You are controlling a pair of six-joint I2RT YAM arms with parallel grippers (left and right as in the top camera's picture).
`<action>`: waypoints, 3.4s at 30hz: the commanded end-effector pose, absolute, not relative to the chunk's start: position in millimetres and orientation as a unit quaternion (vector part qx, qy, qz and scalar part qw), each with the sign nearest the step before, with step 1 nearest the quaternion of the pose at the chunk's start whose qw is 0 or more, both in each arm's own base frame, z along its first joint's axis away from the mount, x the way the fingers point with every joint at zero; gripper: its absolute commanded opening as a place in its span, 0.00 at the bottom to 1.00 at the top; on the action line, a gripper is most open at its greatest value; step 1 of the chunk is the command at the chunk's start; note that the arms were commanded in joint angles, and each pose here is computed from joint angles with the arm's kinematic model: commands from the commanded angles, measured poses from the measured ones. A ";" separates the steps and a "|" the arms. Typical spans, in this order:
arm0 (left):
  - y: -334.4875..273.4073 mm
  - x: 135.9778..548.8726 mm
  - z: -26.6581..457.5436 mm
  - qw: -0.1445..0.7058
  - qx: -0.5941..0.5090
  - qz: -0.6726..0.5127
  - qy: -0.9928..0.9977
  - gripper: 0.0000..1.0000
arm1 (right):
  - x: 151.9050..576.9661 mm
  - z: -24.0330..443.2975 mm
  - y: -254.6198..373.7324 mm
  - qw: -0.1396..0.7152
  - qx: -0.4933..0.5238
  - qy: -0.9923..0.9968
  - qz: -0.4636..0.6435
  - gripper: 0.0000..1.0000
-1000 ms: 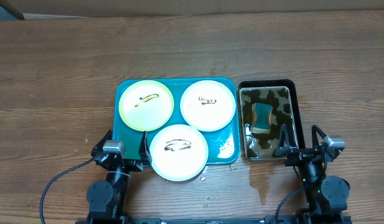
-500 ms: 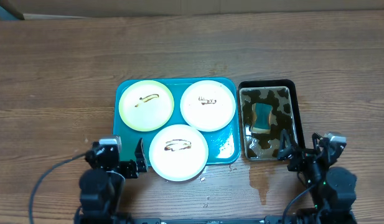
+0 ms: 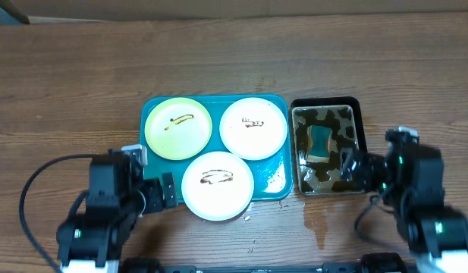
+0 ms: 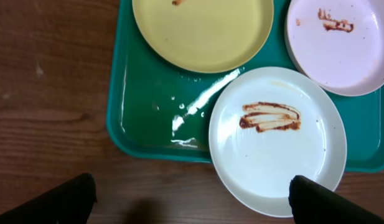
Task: Clean dirty plates on tray and stack at the side
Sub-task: 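Grip the rim of the bottom white plate with the left gripper, then grasp the green sponge in the soapy pan with the right gripper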
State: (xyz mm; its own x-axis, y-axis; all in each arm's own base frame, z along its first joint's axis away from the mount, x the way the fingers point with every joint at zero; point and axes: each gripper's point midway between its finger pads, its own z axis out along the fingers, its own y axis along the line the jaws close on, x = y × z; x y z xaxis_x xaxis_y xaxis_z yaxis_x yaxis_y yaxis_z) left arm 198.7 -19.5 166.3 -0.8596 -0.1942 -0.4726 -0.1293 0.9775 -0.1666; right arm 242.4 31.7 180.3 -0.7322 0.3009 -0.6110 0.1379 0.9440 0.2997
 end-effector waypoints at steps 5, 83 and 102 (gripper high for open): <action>-39.0 217.3 163.0 0.213 -0.111 -0.119 0.963 1.00 | 273.7 189.2 47.6 0.275 0.112 0.944 0.145 1.00; -74.3 220.0 12.4 -0.094 -0.065 -0.081 0.990 0.05 | 342.0 91.2 78.9 0.117 0.080 0.987 0.076 0.42; -74.3 220.0 12.4 -0.094 -0.065 -0.081 0.990 0.05 | 328.6 27.4 85.0 0.032 0.099 0.994 0.022 0.35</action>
